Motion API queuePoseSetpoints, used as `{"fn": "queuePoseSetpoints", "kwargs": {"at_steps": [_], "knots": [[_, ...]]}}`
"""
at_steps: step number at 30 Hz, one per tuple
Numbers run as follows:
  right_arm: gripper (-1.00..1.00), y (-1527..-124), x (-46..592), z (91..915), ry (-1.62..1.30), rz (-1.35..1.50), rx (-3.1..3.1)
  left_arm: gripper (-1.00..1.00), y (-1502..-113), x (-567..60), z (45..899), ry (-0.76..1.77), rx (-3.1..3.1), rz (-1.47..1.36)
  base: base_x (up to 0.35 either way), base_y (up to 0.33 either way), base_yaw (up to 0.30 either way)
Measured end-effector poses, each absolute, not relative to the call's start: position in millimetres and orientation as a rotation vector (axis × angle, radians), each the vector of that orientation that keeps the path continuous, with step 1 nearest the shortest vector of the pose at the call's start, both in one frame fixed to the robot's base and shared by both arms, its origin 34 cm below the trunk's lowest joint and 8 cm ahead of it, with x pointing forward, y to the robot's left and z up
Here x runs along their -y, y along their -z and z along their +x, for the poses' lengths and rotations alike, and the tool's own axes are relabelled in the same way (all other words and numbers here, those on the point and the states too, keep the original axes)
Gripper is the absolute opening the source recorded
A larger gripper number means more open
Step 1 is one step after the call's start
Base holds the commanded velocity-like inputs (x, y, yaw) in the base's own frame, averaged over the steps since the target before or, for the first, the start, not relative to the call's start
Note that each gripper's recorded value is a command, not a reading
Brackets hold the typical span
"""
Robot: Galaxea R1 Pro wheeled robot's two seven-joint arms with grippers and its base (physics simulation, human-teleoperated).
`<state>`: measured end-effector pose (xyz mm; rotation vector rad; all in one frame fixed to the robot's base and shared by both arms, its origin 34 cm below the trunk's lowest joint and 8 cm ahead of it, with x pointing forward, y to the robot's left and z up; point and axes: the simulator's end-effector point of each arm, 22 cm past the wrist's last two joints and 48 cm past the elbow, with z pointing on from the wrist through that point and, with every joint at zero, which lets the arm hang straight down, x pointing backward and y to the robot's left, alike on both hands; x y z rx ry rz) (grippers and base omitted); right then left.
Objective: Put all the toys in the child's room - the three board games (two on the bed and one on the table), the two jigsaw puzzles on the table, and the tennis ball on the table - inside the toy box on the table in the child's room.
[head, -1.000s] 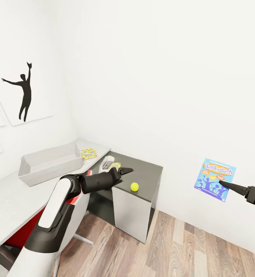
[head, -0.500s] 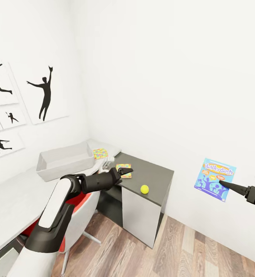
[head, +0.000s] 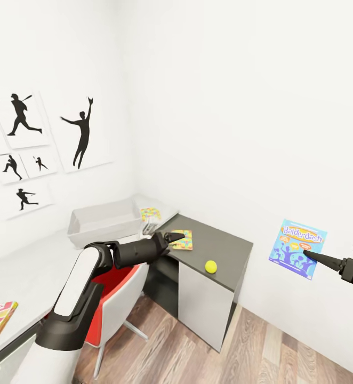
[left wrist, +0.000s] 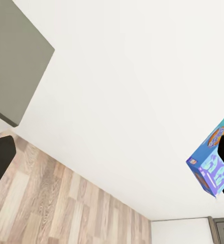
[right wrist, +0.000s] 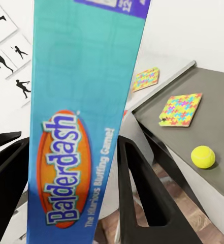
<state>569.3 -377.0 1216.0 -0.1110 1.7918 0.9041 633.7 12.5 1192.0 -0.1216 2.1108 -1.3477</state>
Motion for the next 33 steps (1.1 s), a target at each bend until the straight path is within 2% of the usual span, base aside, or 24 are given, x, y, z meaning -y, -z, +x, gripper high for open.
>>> {"fn": "queuePoseSetpoints", "kwargs": {"at_steps": [33], "knots": [[-1.0,-1230,377,562,-0.897,-0.125,-1.765,1.0,-1209,-13,627,1.34,-2.083,-0.101,0.0,0.0,0.224]]}}
